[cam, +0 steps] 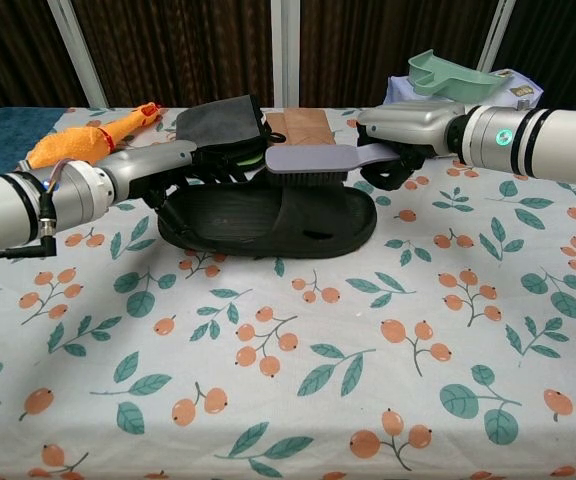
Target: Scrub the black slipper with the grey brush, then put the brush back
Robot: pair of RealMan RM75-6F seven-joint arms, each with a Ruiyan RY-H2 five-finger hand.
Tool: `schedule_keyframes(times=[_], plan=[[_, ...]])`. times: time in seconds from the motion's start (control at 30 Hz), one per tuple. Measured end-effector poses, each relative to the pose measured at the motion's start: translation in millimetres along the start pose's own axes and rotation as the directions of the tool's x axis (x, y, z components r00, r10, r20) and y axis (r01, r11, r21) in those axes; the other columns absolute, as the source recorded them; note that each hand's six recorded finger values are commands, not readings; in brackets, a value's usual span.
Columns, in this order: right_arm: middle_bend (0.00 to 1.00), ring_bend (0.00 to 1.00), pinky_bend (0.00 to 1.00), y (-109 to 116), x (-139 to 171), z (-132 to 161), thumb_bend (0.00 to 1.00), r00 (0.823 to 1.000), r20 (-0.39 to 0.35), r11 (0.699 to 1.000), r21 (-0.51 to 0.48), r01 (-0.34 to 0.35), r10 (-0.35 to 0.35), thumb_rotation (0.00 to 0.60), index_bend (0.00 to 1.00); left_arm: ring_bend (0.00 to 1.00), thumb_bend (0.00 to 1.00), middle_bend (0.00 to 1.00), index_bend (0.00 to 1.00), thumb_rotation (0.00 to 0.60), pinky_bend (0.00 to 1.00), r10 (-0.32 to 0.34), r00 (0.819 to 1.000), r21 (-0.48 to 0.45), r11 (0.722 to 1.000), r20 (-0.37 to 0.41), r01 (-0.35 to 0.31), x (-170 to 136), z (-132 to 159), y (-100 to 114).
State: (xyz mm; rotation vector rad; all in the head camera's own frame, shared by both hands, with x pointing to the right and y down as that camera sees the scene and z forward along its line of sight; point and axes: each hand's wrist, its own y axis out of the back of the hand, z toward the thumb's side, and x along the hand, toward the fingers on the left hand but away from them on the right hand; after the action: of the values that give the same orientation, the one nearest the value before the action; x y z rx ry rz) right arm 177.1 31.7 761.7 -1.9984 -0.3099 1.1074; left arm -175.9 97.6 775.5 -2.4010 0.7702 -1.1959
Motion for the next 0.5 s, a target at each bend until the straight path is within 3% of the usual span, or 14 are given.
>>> schedule_keyframes(times=[0.23, 0.5], plan=[[1.0, 1.0, 1.0, -17, 10, -19, 0.67, 0.999, 0.04, 0.995, 0.088, -0.04, 0.036, 0.6, 1.0, 0.26, 0.06, 0.37, 0.31, 0.6, 0.44, -0.009, 1.0, 0.008, 1.0, -0.004, 0.009, 0, -3, 0], [1.0, 1.0, 1.0, -15, 38, -51, 0.67, 0.996, 0.086, 0.998, 0.066, -0.006, 0.0, 0.6, 1.0, 0.26, 0.06, 0.36, 0.3, 0.6, 0.44, -0.006, 1.0, 0.027, 1.0, -0.01, 0.006, 1, -6, 1]])
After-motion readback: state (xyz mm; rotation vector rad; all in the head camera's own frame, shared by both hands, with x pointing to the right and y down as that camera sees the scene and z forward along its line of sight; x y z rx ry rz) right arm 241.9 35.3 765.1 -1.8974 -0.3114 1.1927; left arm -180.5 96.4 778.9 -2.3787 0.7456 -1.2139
